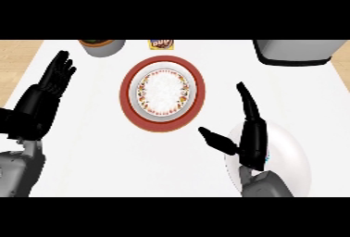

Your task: Pick the cupcake from the plate and place it in the plate

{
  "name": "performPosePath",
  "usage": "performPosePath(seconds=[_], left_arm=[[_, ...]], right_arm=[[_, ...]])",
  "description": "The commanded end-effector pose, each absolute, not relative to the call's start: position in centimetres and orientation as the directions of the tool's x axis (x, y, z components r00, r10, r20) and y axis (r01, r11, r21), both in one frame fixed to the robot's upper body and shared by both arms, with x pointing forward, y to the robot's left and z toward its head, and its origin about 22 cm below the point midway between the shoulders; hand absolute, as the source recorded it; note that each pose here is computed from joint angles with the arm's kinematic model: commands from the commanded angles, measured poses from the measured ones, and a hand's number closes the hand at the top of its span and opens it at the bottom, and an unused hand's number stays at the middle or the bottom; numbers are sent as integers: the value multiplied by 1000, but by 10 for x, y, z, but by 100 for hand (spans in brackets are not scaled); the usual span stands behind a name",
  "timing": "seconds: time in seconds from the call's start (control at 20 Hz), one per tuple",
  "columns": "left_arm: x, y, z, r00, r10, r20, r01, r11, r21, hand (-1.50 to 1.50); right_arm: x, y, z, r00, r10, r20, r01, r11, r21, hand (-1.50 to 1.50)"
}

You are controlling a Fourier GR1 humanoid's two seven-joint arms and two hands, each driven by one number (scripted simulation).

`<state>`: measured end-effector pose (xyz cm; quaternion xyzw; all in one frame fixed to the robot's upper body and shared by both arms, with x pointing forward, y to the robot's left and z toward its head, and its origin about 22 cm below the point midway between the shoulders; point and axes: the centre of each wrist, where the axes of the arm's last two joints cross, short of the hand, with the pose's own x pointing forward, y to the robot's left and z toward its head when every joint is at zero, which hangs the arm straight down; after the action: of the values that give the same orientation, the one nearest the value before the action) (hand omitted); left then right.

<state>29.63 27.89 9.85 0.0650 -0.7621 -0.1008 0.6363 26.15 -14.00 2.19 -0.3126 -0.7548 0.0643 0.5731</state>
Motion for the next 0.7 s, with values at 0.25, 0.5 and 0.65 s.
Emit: performPosePath(seconds=[0.25, 0.5, 0.65], left_arm=[[295, 295, 103, -164, -253, 954, 5, 966, 257, 0], [296, 280, 100, -173, -228, 958, 40, 970, 238, 0], [291, 285, 91, -180, -232, 956, 16, 971, 239, 0]], right_arm=[[264, -187, 46, 291, 772, 565, 169, 540, -825, -150], [270, -165, 79, 434, 819, 376, -80, 451, -889, -150], [262, -159, 94, 487, 816, 312, -239, 467, -851, -150]])
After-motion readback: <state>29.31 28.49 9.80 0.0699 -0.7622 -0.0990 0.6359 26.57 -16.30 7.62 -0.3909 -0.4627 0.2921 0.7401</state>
